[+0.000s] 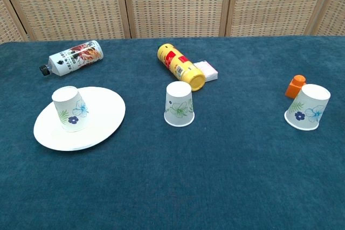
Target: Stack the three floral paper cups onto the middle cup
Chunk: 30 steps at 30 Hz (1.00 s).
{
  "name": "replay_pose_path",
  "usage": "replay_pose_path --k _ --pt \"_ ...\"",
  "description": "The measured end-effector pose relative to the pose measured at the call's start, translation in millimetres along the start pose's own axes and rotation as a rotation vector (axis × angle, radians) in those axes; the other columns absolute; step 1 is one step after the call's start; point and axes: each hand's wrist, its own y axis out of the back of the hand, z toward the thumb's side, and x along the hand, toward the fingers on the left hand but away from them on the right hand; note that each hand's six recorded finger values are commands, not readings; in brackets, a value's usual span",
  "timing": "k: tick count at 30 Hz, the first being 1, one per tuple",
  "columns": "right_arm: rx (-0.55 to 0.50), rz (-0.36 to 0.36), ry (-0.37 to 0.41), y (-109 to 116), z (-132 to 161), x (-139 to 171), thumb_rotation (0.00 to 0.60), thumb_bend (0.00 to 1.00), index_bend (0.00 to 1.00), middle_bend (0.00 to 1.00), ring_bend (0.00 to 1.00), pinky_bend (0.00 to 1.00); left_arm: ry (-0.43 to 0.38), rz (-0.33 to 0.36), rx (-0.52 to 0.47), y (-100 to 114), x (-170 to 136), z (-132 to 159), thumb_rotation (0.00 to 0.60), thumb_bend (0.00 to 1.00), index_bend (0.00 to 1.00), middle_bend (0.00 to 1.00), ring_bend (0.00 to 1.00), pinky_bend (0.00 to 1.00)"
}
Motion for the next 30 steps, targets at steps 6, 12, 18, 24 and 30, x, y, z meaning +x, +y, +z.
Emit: replay_pose_path --k 6,12,18,24,30 --pt "-0.024 0.014 -0.010 -2.6 -2.8 -3.0 0.600 0.00 0.01 0.00 0.00 0.00 0.002 0.002 -0.008 0.2 1.0 -0.4 0.600 0.00 0.00 0.00 0.00 0.00" --pt "-0.144 0.072 0.053 -5.6 10.5 -30.4 0.600 0.00 0.07 0.06 0.03 0.07 -0.008 0.004 -0.013 0.7 3.1 2.6 0.600 0.00 0.00 0.00 0.00 0.00" --pt "-0.237 0.219 0.114 -19.9 37.8 -73.9 0.600 0.03 0.19 0.24 0.22 0.27 -0.010 -0.008 -0.009 -1.6 6.8 3.2 0.600 0.00 0.00 0.00 0.00 0.00" --pt "-0.317 0.354 0.076 -41.8 60.5 -116.3 0.600 0.14 0.27 0.32 0.29 0.37 0.000 -0.034 -0.010 -7.2 11.6 1.2 0.600 0.00 0.00 0.00 0.00 0.00" --pt "-0.333 0.425 0.031 -72.7 80.9 -141.6 0.600 0.16 0.27 0.32 0.29 0.37 0.011 -0.062 -0.003 -13.7 19.3 -0.2 0.600 0.00 0.00 0.00 0.00 0.00"
